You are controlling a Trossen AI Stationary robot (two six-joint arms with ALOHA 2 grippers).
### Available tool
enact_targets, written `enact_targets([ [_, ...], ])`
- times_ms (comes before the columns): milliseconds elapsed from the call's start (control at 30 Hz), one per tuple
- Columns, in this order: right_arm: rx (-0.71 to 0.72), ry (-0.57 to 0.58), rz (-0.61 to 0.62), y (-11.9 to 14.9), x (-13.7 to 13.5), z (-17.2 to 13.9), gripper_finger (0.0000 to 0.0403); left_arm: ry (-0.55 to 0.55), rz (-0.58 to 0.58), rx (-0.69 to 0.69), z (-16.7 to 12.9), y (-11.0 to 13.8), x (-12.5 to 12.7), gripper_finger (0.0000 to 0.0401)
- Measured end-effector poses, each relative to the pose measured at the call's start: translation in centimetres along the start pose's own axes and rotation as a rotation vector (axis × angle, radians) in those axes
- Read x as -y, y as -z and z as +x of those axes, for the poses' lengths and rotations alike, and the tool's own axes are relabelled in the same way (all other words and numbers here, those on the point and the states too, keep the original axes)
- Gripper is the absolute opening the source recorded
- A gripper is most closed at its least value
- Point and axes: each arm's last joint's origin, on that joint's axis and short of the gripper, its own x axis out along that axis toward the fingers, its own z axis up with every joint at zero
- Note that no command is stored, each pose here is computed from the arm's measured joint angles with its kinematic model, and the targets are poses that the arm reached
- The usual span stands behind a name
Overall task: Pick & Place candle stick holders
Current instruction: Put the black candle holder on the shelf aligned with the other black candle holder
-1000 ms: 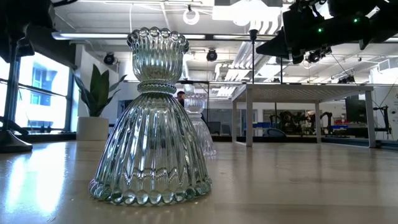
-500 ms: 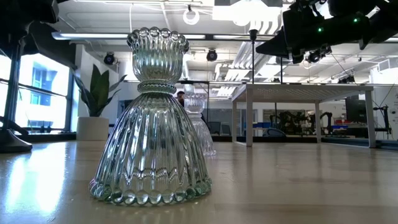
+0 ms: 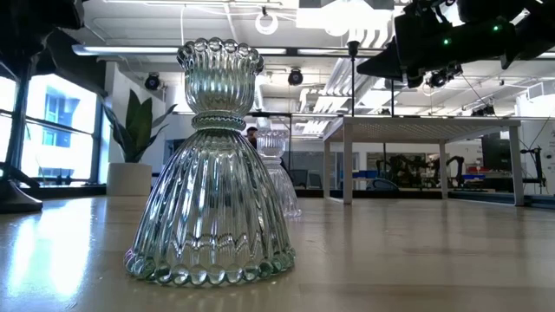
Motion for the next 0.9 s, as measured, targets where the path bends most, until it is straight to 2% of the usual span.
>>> enact_targets([
  [200,0.001,-0.020,0.000,0.0,-0.1,0.0,0.0002,-0.002,0.024,0.054,0.0,-0.4,0.2,0.0170],
  [500,0.002,-0.021,0.000,0.0,-0.1,0.0,0.0001,-0.018,0.035,0.062,0.0,-0.4,0.1,0.0170],
  [667,0.002,-0.015,0.000,0.0,0.0,0.0,0.0001,-0.060,0.059,0.072,0.3,-0.6,0.1,0.0170],
  [900,0.001,-0.014,0.000,0.0,0.0,0.0,0.0001,-0.072,0.064,0.021,1.0,-1.0,0.4,0.0170],
])
